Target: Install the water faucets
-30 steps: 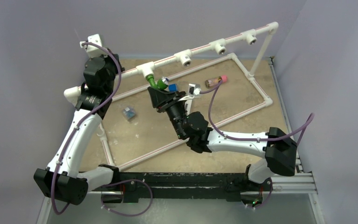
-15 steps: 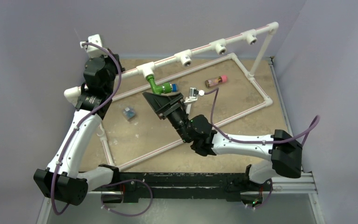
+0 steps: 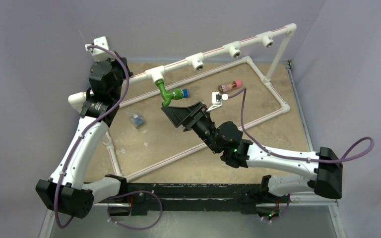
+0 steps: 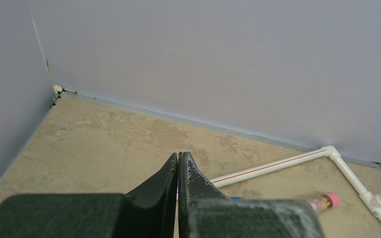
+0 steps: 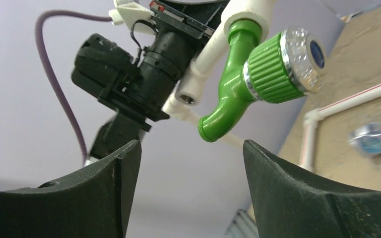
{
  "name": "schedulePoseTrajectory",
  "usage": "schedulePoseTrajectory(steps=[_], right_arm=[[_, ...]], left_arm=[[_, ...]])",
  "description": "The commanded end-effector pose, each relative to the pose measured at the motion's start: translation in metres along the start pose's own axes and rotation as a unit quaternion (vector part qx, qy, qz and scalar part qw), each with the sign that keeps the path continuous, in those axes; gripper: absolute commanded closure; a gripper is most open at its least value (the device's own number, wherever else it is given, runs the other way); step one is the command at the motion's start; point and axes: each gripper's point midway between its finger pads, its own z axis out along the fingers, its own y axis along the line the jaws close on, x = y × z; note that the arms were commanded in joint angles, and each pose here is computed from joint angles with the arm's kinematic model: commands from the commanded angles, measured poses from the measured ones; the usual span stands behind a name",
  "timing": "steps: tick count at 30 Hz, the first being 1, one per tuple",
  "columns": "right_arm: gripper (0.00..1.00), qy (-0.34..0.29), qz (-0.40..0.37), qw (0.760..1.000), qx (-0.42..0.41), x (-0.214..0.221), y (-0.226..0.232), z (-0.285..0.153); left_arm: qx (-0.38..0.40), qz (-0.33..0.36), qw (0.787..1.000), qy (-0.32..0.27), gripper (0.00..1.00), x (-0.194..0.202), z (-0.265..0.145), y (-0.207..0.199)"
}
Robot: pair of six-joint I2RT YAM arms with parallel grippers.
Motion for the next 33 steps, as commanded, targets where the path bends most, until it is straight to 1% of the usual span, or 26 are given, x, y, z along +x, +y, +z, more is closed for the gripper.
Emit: schedulePoseTrajectory(steps=[1,3,5,7,8,9,10,13,14,15,16,17,18,23,24,25,26,29,31,33], right_arm=[[0.23,0.026,-0.147,0.989,-0.012,-0.015,0.011,-0.007],[0.24,0.044,-0.239,0.97,-0.018,-0.018,0.014,-0.008],[0.24,0.055,-0.312,0.948,-0.022,-0.024,0.02,-0.009],[0.24,0.071,-0.386,0.919,-0.036,-0.027,0.026,-0.01],[0.24,0.081,-0.425,0.901,-0.045,-0.028,0.028,-0.01],[0.24,0.083,-0.465,0.88,-0.041,-0.033,0.028,-0.009],[0.24,0.081,-0.513,0.853,-0.046,-0.04,0.032,-0.007],[0.24,0.092,-0.612,0.785,-0.043,-0.05,0.028,-0.007],[0.24,0.086,-0.651,0.752,-0.048,-0.056,0.029,-0.007],[0.24,0.083,-0.67,0.736,-0.05,-0.059,0.028,-0.009],[0.24,0.071,-0.705,0.704,-0.055,-0.065,0.031,-0.01],[0.23,0.063,-0.73,0.678,-0.059,-0.069,0.031,-0.011],[0.23,0.059,-0.753,0.652,-0.063,-0.071,0.03,-0.011],[0.21,0.056,-0.859,0.505,-0.058,-0.073,0.018,-0.01],[0.21,0.053,-0.875,0.478,-0.057,-0.072,0.016,-0.01],[0.2,0.048,-0.887,0.456,-0.058,-0.072,0.017,-0.01],[0.2,0.04,-0.897,0.436,-0.06,-0.073,0.019,-0.009],[0.2,0.028,-0.919,0.387,-0.064,-0.069,0.023,-0.006],[0.2,0.024,-0.931,0.359,-0.061,-0.065,0.022,-0.003],[0.2,0.021,-0.94,0.336,-0.061,-0.059,0.021,0.0]], left_arm=[[0.001,0.039,0.99,0.135,1.0,0.079,-0.017,0.008],[0.0,0.04,0.99,0.136,1.0,0.079,-0.018,0.008],[0.0,0.04,0.99,0.136,1.0,0.08,-0.017,0.008],[0.001,0.04,0.99,0.137,1.0,0.08,-0.017,0.008],[0.001,0.04,0.99,0.137,1.0,0.08,-0.017,0.008],[0.002,0.04,0.99,0.137,1.0,0.08,-0.017,0.008],[0.002,0.04,0.99,0.137,1.0,0.08,-0.017,0.008],[0.002,0.04,0.99,0.137,1.0,0.08,-0.016,0.007],[0.002,0.04,0.99,0.138,1.0,0.08,-0.016,0.007],[0.002,0.041,0.99,0.137,1.0,0.08,-0.016,0.007],[0.002,0.041,0.99,0.138,1.0,0.08,-0.015,0.007],[0.002,0.042,0.99,0.138,1.0,0.08,-0.015,0.007],[0.002,0.042,0.989,0.138,1.0,0.081,-0.015,0.007],[0.002,0.044,0.989,0.139,1.0,0.081,-0.014,0.007],[0.002,0.044,0.989,0.139,1.0,0.081,-0.014,0.007],[0.002,0.044,0.989,0.14,1.0,0.082,-0.014,0.007],[0.002,0.044,0.989,0.14,1.0,0.082,-0.014,0.007],[0.002,0.045,0.989,0.14,1.0,0.082,-0.014,0.007],[0.002,0.044,0.989,0.141,1.0,0.083,-0.014,0.007],[0.002,0.044,0.989,0.142,1.0,0.083,-0.013,0.007]])
